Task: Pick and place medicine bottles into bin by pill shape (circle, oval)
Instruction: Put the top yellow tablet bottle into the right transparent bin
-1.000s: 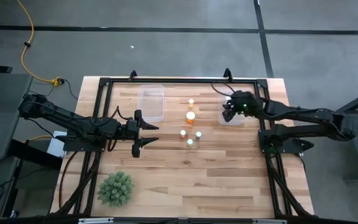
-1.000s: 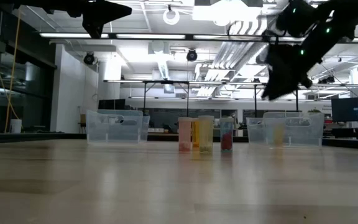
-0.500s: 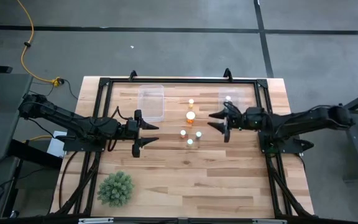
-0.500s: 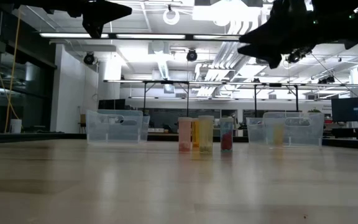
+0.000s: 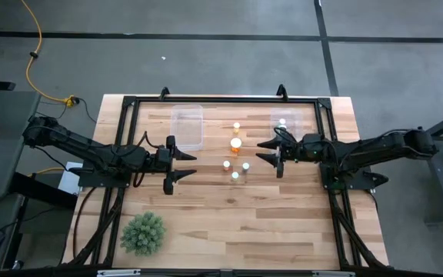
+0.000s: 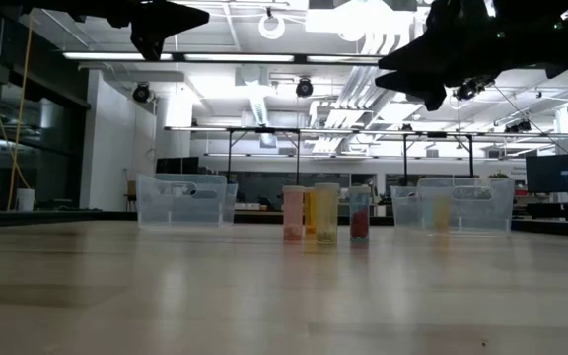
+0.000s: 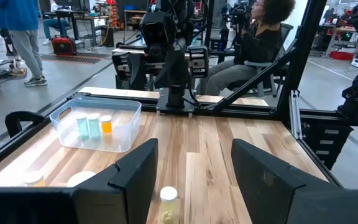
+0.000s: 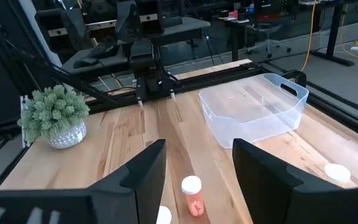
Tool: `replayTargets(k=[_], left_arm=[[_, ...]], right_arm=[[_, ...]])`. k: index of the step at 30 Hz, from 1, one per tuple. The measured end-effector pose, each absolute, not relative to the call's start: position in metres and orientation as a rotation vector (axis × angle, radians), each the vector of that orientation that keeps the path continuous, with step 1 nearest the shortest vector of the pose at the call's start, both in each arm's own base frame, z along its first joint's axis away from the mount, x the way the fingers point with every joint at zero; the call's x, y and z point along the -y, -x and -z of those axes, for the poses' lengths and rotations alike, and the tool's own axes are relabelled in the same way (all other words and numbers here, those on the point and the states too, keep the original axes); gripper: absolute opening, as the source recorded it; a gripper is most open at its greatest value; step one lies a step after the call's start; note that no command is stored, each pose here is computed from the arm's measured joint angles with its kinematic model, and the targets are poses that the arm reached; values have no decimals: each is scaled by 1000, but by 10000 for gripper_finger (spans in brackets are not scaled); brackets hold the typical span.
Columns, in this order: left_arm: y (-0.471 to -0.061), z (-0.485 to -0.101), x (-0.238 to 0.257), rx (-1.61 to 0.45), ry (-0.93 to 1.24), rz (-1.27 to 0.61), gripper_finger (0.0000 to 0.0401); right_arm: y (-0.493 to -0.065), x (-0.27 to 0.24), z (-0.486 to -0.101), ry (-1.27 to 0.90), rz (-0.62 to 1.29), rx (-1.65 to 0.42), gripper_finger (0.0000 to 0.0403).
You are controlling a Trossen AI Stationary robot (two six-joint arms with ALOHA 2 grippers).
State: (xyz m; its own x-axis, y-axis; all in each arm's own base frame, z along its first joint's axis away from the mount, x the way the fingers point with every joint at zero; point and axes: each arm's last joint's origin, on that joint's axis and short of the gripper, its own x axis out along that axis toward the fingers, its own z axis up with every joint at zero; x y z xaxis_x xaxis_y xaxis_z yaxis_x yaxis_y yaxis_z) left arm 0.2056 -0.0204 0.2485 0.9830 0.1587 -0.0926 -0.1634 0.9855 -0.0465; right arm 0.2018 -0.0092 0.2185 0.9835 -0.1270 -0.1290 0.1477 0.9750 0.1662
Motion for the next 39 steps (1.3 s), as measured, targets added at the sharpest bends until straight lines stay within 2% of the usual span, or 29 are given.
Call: replayTargets(k=[10,15,20,28,39], left_arm=[[-206,-249,20,-88,54,-163,195],[-206,-249,20,-88,54,-163,195],[-206,-249,20,-85,55,-164,195],[-206,-248,20,-89,54,-165,195],[-205,-246,20,-109,49,-173,195]], right_arm=[[-202,9,-216,-201,141,-142,179],[-209,12,-210,-244,236,-130,179],[-237,19,-211,-279,350,-168,179],[-285,52,-208,-269,691,-295,179],[-338,110,-203,-390,813,-526,179]])
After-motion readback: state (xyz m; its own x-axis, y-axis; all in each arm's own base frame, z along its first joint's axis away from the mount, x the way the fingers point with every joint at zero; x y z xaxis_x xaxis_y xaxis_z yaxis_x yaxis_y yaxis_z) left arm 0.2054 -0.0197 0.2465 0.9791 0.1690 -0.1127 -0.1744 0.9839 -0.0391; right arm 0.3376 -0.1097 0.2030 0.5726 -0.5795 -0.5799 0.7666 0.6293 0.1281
